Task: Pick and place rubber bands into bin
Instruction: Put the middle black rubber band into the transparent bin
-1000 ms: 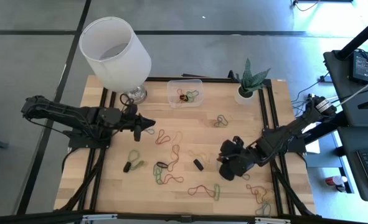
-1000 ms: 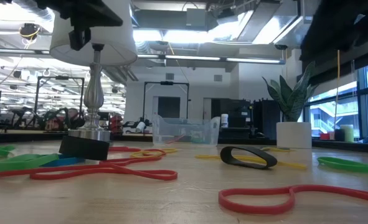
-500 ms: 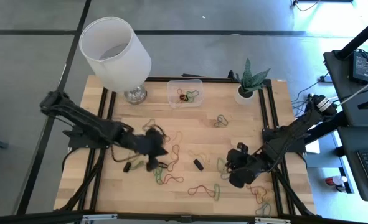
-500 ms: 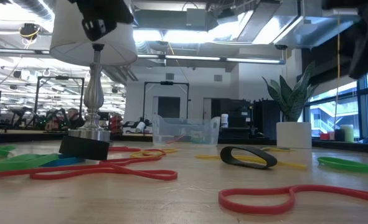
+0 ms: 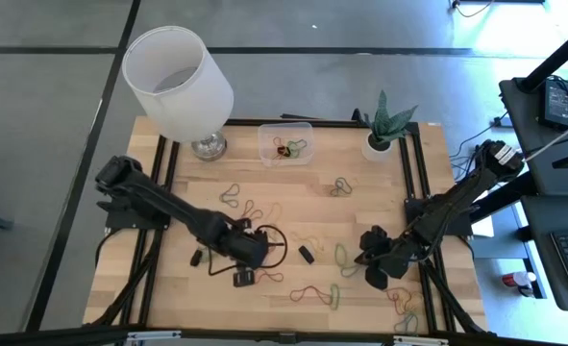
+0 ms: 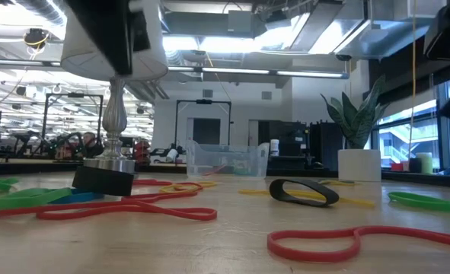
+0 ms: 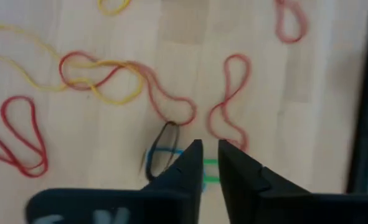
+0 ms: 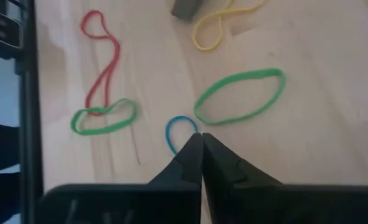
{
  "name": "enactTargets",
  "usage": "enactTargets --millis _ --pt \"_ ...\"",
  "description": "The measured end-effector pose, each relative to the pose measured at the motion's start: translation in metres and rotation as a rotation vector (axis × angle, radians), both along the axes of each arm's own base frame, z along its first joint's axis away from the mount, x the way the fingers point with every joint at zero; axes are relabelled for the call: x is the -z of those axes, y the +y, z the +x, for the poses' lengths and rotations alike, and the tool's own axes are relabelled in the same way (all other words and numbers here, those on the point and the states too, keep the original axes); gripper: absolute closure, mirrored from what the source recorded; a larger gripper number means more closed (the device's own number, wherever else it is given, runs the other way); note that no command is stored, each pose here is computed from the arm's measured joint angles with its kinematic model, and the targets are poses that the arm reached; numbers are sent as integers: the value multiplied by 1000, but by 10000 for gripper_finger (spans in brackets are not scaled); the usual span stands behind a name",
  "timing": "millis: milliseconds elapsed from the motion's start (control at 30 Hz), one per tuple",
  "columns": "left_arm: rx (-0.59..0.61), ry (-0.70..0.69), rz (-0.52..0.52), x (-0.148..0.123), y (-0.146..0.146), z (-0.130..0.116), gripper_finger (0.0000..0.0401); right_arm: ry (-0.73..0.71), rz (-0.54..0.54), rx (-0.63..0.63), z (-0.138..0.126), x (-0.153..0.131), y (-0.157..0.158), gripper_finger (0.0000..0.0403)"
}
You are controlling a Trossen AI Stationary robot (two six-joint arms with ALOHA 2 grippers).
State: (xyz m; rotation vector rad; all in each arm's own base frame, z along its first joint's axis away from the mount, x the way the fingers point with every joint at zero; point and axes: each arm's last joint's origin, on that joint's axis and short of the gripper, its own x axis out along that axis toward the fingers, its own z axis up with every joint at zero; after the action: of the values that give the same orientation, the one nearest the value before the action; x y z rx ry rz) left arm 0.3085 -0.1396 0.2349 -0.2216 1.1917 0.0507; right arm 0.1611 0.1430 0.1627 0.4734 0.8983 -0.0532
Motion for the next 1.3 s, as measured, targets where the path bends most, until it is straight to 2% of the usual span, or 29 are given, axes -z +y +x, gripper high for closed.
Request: enactTargets --millis 167,267,400,700,800,867,1033,1200,1300 --pt "26 64 76 24 5 11 304 -21 20 -1 2 -2 2 396" --pt "17 130 87 40 12 17 296 -31 29 -1 2 -3 2 389" --pt "27 228 72 60 20 22 304 -38 38 0 3 -3 3 387" --pt "139 292 52 78 20 26 334 -38 38 0 3 -3 3 398" --pt "139 296 49 78 19 25 360 -41 40 1 3 -3 3 392" --pt "140 298 36 77 19 25 388 -43 42 1 3 -4 3 388" --pt "103 260 23 55 19 24 397 -42 42 1 3 -4 3 385" --pt "62 205 63 13 24 24 398 -42 42 1 3 -4 3 385" --pt "27 159 45 -12 31 28 398 -42 42 1 3 -4 3 384"
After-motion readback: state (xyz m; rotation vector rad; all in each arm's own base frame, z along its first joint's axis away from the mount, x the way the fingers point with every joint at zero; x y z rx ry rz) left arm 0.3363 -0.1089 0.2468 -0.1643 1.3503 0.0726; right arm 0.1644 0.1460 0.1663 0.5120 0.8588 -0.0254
